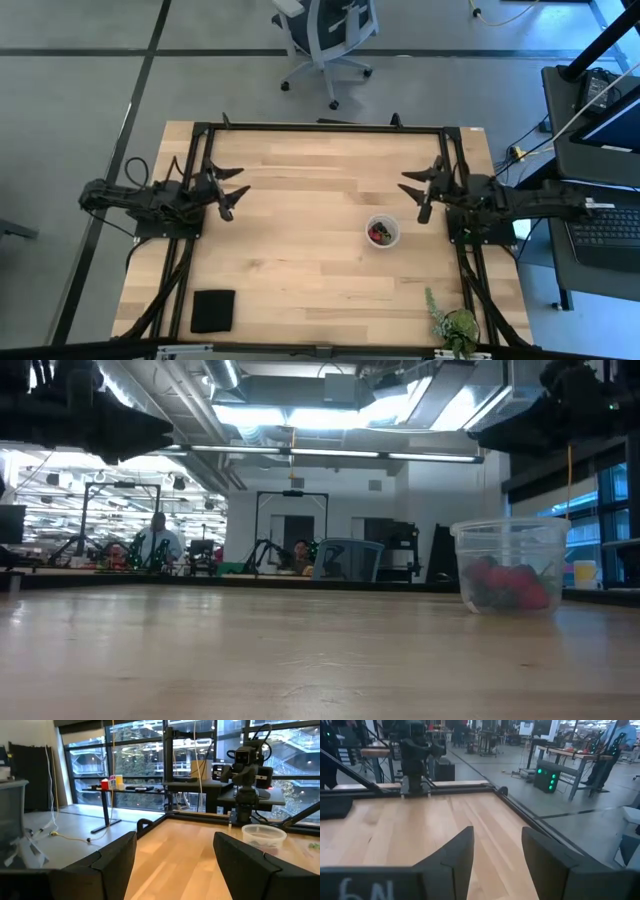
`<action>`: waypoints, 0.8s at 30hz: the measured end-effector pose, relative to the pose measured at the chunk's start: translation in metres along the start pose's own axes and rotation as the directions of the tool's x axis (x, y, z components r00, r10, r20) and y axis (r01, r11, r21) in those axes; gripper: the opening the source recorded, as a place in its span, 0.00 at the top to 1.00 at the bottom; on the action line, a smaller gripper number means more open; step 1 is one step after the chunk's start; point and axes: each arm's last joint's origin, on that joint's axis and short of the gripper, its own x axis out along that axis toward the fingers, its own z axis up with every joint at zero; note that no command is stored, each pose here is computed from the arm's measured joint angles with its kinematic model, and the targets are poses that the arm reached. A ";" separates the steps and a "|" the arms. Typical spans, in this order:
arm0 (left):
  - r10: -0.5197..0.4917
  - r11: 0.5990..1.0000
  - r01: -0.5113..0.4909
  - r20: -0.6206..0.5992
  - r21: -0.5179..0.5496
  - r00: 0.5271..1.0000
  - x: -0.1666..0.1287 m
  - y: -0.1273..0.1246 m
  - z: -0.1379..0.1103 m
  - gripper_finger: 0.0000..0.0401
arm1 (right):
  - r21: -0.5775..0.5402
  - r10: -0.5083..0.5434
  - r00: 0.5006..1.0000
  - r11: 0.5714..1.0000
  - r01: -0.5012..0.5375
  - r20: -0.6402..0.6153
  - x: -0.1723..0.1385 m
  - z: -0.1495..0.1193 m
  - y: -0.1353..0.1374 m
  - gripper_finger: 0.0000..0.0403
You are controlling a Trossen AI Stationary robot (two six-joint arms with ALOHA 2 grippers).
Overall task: Pick and placing Produce into tupperware
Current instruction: Return to Home Position
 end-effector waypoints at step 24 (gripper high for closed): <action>-0.086 0.996 0.086 -0.043 0.008 0.995 0.000 -0.004 -0.013 0.35 | 0.101 0.032 0.996 0.994 -0.040 0.078 -0.010 -0.052 0.000 0.58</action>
